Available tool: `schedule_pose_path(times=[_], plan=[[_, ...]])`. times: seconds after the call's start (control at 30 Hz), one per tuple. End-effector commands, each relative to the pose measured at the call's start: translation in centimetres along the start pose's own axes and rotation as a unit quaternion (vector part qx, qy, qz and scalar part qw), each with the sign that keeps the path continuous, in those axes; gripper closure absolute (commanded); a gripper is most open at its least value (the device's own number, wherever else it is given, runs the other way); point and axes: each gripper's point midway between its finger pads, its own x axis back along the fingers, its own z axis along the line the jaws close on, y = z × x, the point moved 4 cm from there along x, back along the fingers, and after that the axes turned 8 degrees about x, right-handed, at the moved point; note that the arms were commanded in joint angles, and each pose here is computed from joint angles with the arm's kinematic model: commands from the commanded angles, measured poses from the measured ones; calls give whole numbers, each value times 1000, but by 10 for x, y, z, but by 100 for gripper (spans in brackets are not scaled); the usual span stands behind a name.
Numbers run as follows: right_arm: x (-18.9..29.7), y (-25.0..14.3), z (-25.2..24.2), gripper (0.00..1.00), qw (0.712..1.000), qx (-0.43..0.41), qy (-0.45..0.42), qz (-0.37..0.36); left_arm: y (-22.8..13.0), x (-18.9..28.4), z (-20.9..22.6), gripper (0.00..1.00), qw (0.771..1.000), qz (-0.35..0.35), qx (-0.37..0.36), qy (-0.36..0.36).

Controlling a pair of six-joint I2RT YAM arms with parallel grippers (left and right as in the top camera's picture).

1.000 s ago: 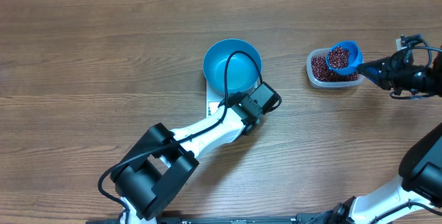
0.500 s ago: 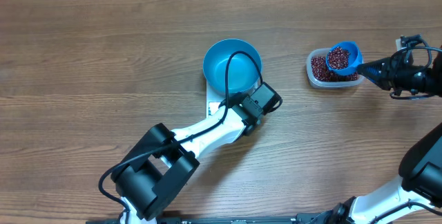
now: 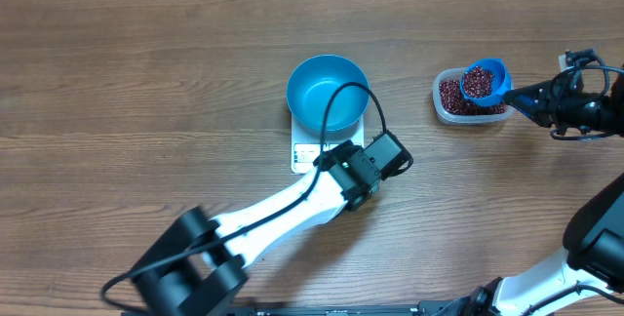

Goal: Scoop item into bowl and weigh 150g on scale
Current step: 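Raise the left gripper back beside the scale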

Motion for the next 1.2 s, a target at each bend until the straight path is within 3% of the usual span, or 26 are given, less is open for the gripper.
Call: schedule_pose_path(times=[0.0, 0.07, 0.13, 0.2, 0.27, 0.37, 0.53, 0.7, 1.17], plan=[[1, 1, 2, 96, 1000, 8, 10, -6, 10, 40, 20, 96, 997, -47, 62, -1], [1, 1, 2, 96, 1000, 8, 10, -6, 12, 59, 30, 96, 994, -69, 85, -1], [1, 1, 2, 96, 1000, 8, 10, -6, 15, 90, 51, 78, 985, -110, 136, -4], [1, 1, 2, 96, 1000, 8, 10, -6, 15, 105, 63, 43, 979, -130, 156, -13], [1, 1, 2, 96, 1000, 8, 10, -6, 11, 124, 78, 0, 971, -153, 179, -43], [1, 1, 2, 96, 1000, 8, 10, -6, -1, 145, 97, 0, 961, -171, 207, -71], [1, 1, 2, 96, 1000, 8, 10, -6, -30, 180, 128, 0, 949, -193, 242, -56], [1, 1, 1, 96, 1000, 9, 10, -7, -49, 211, 129, 0, 954, -226, 187, -64], [1, 3, 1, 96, 1000, 14, 9, -10, -49, 186, 148, 0, 953, -204, 206, -89]])
